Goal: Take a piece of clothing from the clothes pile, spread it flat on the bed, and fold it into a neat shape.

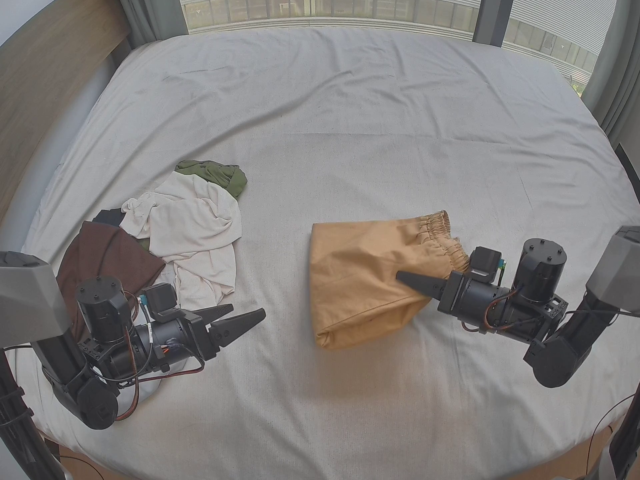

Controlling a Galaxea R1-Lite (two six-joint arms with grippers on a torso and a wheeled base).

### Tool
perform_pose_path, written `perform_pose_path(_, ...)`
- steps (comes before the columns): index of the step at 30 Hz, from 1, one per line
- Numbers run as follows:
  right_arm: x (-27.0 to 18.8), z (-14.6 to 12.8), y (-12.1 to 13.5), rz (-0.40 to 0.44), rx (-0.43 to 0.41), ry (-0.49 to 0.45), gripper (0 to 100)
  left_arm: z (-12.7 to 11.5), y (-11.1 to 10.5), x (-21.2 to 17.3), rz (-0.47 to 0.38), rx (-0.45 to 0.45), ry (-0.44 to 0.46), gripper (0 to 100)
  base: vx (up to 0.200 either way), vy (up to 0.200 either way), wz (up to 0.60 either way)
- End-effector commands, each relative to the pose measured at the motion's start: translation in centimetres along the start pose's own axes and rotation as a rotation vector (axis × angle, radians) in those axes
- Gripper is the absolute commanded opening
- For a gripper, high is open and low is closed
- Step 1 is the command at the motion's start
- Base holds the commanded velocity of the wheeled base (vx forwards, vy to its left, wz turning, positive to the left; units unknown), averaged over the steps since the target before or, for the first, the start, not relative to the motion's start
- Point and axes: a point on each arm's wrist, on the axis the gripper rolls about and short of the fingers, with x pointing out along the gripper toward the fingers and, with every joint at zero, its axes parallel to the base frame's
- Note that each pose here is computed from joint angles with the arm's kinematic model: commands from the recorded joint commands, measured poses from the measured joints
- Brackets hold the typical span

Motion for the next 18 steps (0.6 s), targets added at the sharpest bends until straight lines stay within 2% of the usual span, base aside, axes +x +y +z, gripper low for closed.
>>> perform_pose_path(1,-0.8,2.0,2.8,0.076,-0.045,-0.063,0,0.0,0.0,0.0,0.003,0.0,0.001,100,0.0,0.0,0.0)
perform_pose_path(8,-0.1,2.5,3.8,0.118,-0.066,-0.074,0,0.4,0.8,-0.6,0.033,0.051,-0.021,100,0.0,0.0,0.0)
perform_pose_path(18,2.3,6.0,5.3,0.161,-0.098,-0.122,0,0.5,0.8,-0.7,0.035,0.073,-0.023,100,0.0,0.0,0.0)
